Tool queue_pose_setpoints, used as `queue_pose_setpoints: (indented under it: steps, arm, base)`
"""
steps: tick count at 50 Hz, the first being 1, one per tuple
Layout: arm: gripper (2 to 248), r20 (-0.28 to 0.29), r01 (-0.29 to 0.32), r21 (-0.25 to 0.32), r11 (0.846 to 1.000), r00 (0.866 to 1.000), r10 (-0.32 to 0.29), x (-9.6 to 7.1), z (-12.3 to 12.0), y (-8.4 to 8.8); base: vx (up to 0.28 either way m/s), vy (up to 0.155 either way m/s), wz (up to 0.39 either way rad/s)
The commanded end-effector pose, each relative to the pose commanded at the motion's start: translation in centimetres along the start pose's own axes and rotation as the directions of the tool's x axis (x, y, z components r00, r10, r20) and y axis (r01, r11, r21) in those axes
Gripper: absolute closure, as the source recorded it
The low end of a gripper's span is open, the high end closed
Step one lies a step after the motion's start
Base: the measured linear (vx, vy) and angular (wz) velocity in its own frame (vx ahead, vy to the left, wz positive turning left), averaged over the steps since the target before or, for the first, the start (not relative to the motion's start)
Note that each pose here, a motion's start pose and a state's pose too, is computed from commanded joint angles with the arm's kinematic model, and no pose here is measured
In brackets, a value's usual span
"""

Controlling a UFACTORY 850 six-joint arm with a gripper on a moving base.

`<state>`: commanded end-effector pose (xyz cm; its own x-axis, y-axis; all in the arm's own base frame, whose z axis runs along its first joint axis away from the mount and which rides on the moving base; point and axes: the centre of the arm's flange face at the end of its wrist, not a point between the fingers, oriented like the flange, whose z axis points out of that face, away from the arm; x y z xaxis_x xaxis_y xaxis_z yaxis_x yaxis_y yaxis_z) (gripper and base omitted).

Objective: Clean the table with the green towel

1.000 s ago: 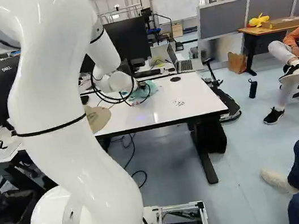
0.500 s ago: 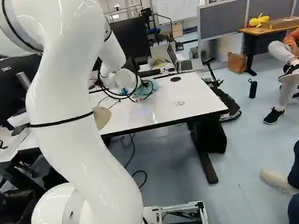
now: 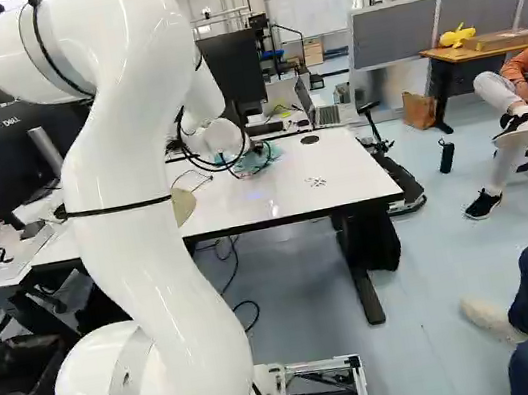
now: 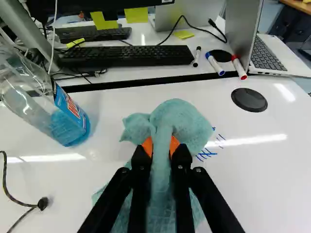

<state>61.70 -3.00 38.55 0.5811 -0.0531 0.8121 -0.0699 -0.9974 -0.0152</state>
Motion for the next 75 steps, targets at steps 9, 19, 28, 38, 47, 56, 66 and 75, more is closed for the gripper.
queue_pose_setpoints:
  steps: [9,19,28,38,47,56,66,75]
  arm:
    - [193,0.039,0.0,0.0,1.0,0.999,0.0,-0.35,-0.01,0.0]
    - [193,0.077,0.0,0.0,1.0,0.997,0.0,-0.69,-0.03,0.0]
    - [193,0.079,0.0,0.0,1.0,0.997,0.0,-0.71,-0.03,0.0]
    - [193,0.098,0.0,0.0,1.0,0.995,0.0,-0.88,-0.04,0.0]
    - [193,0.098,0.0,0.0,1.0,0.995,0.0,-0.88,-0.04,0.0]
    - [193,0.11,0.0,0.0,1.0,0.994,0.0,-0.99,-0.05,0.0]
    - [193,0.112,0.0,0.0,1.0,0.994,0.0,-1.01,-0.06,0.0]
    - [193,0.112,0.0,0.0,1.0,0.994,0.0,-1.01,-0.06,0.0]
  base:
    - [0.0,0.0,0.0]
    - [0.0,0.0,0.0]
    - [0.0,0.0,0.0]
    - [0.0,0.0,0.0]
    - [0.0,0.0,0.0]
    - [0.0,0.0,0.0]
    - [0.0,0.0,0.0]
    - [0.0,0.0,0.0]
